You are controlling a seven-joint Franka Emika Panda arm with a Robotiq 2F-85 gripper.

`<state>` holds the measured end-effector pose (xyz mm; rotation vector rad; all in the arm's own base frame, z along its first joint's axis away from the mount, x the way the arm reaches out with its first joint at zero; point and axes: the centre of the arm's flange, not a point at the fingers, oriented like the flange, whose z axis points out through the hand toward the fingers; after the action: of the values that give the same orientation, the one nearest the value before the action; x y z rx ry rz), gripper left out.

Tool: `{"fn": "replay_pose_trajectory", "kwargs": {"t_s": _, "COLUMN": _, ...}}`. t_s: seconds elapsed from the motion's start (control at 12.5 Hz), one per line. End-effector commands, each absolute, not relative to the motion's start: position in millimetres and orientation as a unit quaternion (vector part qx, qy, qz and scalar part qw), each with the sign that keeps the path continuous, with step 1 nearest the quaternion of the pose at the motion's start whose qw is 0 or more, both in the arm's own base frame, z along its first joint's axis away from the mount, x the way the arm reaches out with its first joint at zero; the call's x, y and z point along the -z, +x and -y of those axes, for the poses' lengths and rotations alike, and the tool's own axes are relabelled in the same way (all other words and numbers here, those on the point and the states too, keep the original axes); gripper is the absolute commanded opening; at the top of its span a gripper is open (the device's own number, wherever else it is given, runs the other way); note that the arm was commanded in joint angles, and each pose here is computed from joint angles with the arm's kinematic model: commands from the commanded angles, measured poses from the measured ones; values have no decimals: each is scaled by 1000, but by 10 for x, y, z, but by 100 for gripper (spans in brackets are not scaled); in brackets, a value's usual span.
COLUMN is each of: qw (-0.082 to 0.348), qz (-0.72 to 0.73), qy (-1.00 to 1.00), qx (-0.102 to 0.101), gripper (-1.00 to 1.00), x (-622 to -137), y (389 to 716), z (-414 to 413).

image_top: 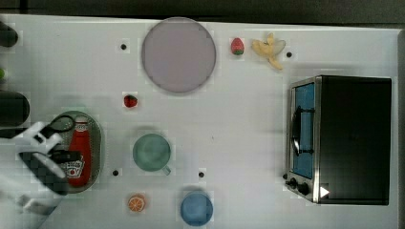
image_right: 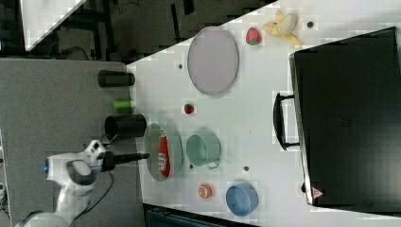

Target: Pick ketchup from strainer and place it on the table

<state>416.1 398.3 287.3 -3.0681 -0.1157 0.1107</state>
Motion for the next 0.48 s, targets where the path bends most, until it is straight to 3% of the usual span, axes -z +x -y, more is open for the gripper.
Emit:
{"fn": "replay_pose_trajectory", "kwargs": {"t_s": 0.08, "qw": 41, "qz": -27, "qy": -998, "qx": -38, "gripper": 100, "x": -2523, "y": 4176, "z": -3866}}
{"fn": "replay_pose_trajectory", "kwargs": {"t_s": 0.48, "qw": 38, "qz": -33, "qy": -998, "qx": -29, "gripper": 100, "x": -1944, "y": 4117, "z": -3910}}
